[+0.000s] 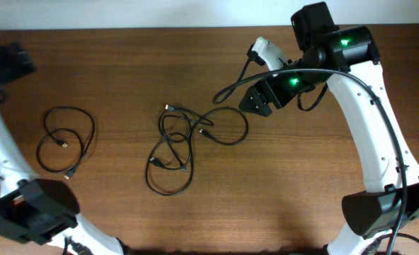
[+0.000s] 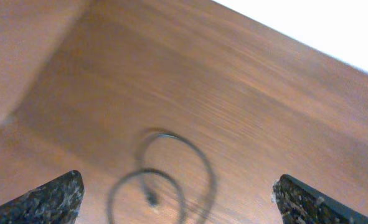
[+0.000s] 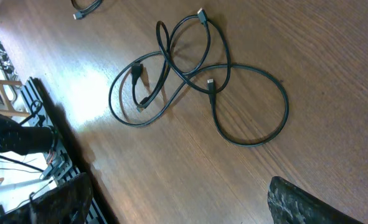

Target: Untangle cables

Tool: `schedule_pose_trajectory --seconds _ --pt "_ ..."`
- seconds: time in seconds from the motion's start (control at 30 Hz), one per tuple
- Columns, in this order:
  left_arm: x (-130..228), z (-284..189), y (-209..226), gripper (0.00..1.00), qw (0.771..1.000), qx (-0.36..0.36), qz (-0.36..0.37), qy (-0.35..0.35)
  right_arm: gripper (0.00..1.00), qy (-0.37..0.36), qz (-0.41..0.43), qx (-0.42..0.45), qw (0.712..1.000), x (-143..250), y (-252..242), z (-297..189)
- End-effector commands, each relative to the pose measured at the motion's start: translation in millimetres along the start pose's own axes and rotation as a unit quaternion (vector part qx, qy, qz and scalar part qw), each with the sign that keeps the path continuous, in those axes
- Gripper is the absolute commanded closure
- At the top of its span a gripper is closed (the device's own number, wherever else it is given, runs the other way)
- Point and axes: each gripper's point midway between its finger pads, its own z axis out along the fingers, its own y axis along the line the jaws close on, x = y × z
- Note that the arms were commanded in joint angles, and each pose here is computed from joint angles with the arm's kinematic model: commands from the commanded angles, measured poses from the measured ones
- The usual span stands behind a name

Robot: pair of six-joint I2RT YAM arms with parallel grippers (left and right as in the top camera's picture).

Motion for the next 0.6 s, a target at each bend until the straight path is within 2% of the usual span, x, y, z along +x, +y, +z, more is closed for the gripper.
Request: schedule_pose_trajectory --seconds 0.0,0.07,0.1,0.13,0.23,0.27,0.33,0.47,0.53,0.57 --pt "14 -12 -104 0.01 0.984 0.089 0.154 0.011 0.11 0.002 -0.007 0.002 1.0 1 1 0" --pt "28 -14 -135 0.01 0.967 0.112 0.228 0.023 0.11 0.005 -0.007 0.008 1.0 2 -1 0" --pt "39 -18 -154 0.0 0.951 0.127 0.281 0.031 0.16 0.002 -0.007 0.009 1.0 1 -2 0" --pt "54 -22 -177 0.0 0.925 0.156 0.345 0.04 0.17 -0.004 0.01 0.014 1.0 -2 -6 -2" --pt "86 -32 -218 0.0 0.864 0.242 0.439 0.048 0.17 -0.04 0.111 0.035 0.992 -8 -33 -16" --pt "100 -35 -229 0.0 0.843 0.275 0.459 0.056 0.17 -0.051 0.152 0.042 0.986 -6 -45 -23" --pt "116 -34 -235 0.0 0.823 0.303 0.476 0.07 0.17 -0.061 0.199 0.049 0.977 2 -64 -37" --pt "160 -25 -238 0.04 0.784 0.365 0.488 0.118 0.16 -0.065 0.238 0.055 0.968 19 -84 -54" --pt "187 -16 -239 0.01 0.747 0.383 0.525 0.137 0.16 -0.065 0.231 0.058 0.969 22 -88 -57" --pt "205 -13 -244 0.01 0.716 0.398 0.556 0.142 0.16 -0.067 0.229 0.059 0.969 21 -88 -57"
